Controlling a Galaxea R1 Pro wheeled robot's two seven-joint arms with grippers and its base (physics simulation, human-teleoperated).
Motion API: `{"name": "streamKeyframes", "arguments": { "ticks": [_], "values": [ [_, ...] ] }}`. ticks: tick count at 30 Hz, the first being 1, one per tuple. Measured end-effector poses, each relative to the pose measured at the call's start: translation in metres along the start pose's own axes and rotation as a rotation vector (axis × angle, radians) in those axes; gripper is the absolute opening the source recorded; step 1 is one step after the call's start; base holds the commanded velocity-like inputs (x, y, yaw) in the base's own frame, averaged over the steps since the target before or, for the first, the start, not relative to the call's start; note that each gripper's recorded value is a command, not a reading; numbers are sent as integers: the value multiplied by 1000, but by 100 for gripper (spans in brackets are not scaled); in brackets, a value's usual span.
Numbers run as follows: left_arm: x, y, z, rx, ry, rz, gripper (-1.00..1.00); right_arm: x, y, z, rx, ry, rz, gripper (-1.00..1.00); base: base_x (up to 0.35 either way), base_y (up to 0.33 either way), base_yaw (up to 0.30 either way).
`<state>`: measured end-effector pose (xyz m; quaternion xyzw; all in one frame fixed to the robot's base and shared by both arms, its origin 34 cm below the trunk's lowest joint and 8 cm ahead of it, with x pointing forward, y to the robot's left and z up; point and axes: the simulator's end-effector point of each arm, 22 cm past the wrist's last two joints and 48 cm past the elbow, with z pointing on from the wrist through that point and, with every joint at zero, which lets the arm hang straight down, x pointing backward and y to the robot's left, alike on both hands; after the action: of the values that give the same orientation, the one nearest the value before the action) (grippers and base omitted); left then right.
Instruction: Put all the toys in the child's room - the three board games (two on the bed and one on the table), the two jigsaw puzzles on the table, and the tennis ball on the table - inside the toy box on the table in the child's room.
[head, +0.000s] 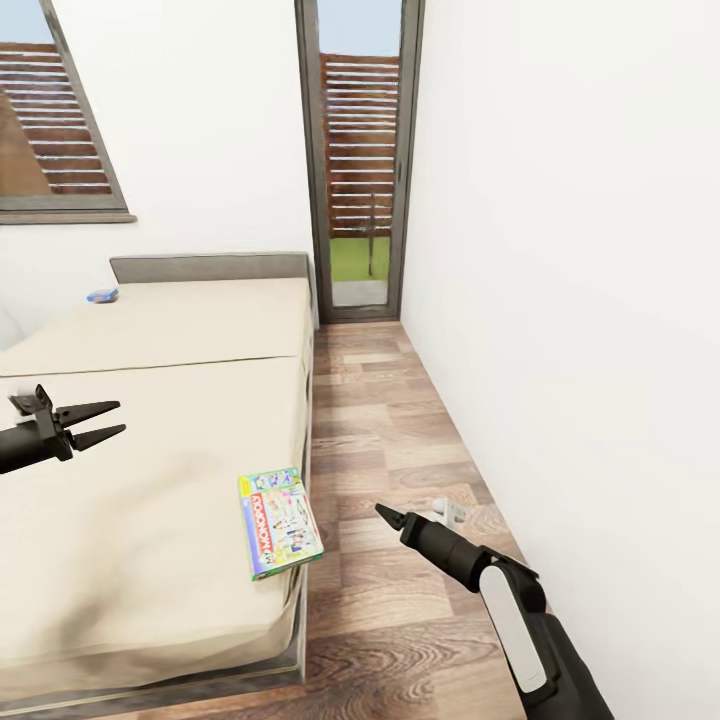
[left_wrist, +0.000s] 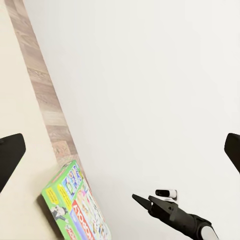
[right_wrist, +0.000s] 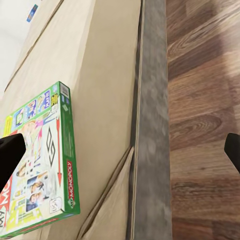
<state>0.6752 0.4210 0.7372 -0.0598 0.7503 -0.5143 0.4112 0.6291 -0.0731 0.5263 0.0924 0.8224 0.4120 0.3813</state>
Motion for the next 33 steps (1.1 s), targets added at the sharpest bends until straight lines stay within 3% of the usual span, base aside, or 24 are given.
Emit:
{"name": "streamKeyframes", "arguments": {
  "ticks": [6, 16, 33],
  "values": [
    [0, 0, 0, 1, -1, 0, 100, -2, 4, -2, -30, -1, 2, 100, 0, 12, 0],
    [0, 0, 0, 3, -1, -1, 100, -12, 24, -11, -163, -23, 17, 100, 0, 2, 0],
    [0, 0, 1, 3, -1, -1, 100, -21, 15, -18, -165, -51, 47, 100, 0, 0, 0]
  ]
}}
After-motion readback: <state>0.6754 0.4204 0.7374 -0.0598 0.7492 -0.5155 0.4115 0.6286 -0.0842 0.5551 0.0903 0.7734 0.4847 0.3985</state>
